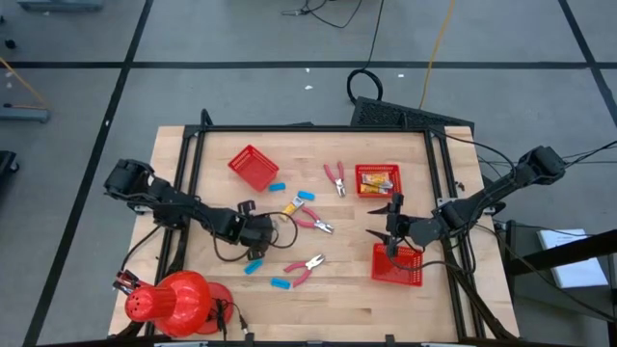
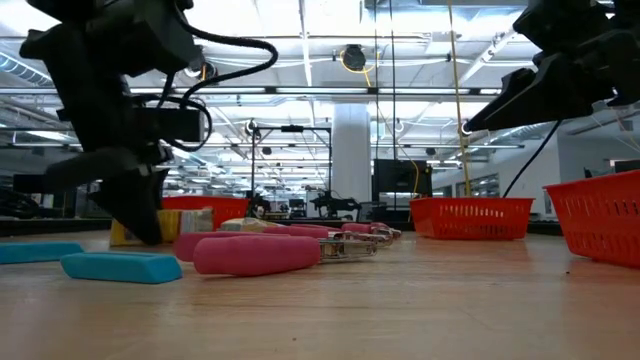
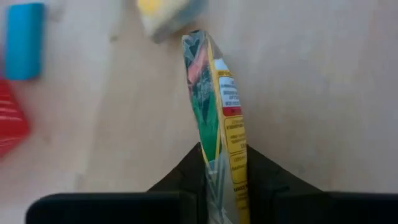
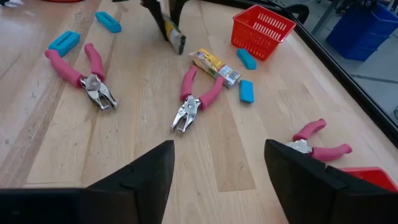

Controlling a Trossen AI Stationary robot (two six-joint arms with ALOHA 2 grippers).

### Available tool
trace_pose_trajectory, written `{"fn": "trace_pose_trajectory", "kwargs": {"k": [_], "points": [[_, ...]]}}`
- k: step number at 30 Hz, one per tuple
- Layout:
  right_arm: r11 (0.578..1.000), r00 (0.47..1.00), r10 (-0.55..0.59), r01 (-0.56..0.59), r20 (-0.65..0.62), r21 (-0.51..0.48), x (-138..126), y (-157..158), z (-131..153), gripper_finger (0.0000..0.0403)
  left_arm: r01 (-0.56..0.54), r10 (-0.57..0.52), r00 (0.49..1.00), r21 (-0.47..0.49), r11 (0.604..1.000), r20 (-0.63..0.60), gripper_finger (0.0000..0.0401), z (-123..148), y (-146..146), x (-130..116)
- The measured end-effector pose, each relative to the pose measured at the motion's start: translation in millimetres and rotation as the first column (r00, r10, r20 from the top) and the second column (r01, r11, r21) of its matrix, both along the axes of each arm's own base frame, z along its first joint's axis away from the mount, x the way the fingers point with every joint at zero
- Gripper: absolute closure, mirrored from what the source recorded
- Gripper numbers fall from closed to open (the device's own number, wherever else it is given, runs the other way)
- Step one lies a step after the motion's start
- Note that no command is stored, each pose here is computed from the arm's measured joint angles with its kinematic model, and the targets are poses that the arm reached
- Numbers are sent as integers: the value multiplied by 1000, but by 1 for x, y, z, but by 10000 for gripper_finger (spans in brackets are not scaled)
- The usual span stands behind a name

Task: Pick & Place School Supplies
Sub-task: Put the yellow crayon box into the top right red bin

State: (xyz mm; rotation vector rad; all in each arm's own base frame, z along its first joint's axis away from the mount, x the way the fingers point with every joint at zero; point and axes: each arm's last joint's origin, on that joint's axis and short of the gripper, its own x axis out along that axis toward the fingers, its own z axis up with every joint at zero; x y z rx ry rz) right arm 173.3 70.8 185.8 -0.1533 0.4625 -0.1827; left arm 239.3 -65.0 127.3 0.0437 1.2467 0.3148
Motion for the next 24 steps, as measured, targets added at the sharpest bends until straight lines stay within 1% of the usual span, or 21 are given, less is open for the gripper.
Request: {"fn": "trace_pose_trajectory", "kwargs": {"k": [2, 6, 11, 15, 17, 20, 24], "points": [[1000, 1000, 0, 0, -1, 0, 0, 0, 0, 176, -12, 12, 1000, 32, 999, 3, 338, 0, 1, -1], [1000, 1000, 0, 0, -1, 0, 0, 0, 0, 192, -35, 35, 999, 56, 998, 5, 338, 0, 3, -2], [1000, 1000, 1, -1, -1, 1, 0, 0, 0, 206, -68, 70, 998, 179, 981, -4, 338, 4, 10, -7], [1000, 1000, 4, -4, 5, 5, 0, 0, -2, 210, -126, 102, 989, 263, 957, 102, 338, 20, 17, -8], [1000, 1000, 8, -8, 16, 7, 0, 0, -6, 210, -124, 80, 984, 290, 949, 159, 338, 31, 19, -8], [1000, 999, 10, -10, 30, 11, -1, 0, -15, 211, -107, 48, 980, 304, 947, 194, 338, 47, 26, -12], [1000, 999, 10, -10, 31, 14, -2, -1, -25, 211, -129, 51, 974, 361, 923, 220, 338, 64, 43, -17]]}}
